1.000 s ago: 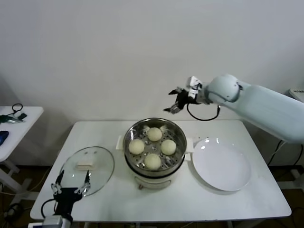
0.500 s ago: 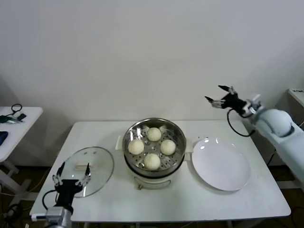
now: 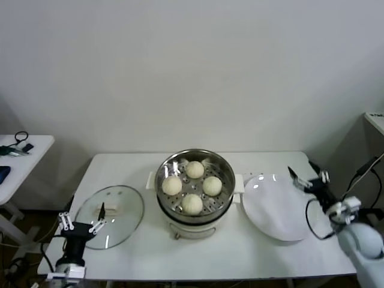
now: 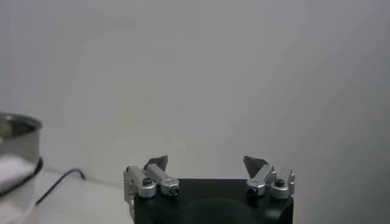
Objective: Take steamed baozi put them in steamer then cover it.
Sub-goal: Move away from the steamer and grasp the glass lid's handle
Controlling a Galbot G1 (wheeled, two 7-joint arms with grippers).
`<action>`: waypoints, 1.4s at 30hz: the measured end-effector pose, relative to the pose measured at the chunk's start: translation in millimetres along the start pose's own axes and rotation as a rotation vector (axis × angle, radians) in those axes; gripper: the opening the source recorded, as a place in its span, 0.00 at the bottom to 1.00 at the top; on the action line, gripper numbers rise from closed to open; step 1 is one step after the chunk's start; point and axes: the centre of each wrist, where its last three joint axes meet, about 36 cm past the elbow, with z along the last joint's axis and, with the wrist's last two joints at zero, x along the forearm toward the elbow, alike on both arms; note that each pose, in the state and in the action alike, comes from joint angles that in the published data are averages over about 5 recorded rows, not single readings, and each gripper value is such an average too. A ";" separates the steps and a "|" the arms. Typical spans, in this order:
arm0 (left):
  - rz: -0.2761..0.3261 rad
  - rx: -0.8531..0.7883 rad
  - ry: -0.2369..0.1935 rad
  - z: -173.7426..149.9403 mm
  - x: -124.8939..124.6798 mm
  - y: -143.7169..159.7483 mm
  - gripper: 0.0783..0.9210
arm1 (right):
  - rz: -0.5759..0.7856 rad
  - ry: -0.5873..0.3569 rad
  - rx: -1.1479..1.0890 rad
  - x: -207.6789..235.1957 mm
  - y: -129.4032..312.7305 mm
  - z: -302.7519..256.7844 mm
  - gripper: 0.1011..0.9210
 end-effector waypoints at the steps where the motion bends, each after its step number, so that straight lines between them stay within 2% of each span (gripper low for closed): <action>1: -0.001 -0.057 -0.014 4.3 -0.2 -0.3 0.88 | 0.010 0.011 -0.013 8.9 3.6 10.2 0.88; 6: 0.010 -0.324 -0.044 31.3 0.9 -5.1 0.88 | 0.051 0.036 -0.059 41.5 19.8 44.7 0.88; 12: 0.020 -0.556 -0.025 61.7 0.6 -15.0 0.88 | 0.091 0.041 -0.093 64.4 34.7 65.4 0.88; 18: 0.030 -0.711 -0.010 79.9 -4.0 -26.0 0.88 | 0.122 0.047 -0.116 78.4 45.6 77.8 0.88; 28: 0.045 -0.844 0.002 95.1 -22.2 -46.8 0.88 | 0.152 0.047 -0.135 90.7 54.8 86.1 0.88; 42: 0.063 -0.897 0.011 105.8 -54.4 -67.1 0.88 | 0.172 0.037 -0.141 97.9 57.3 88.3 0.88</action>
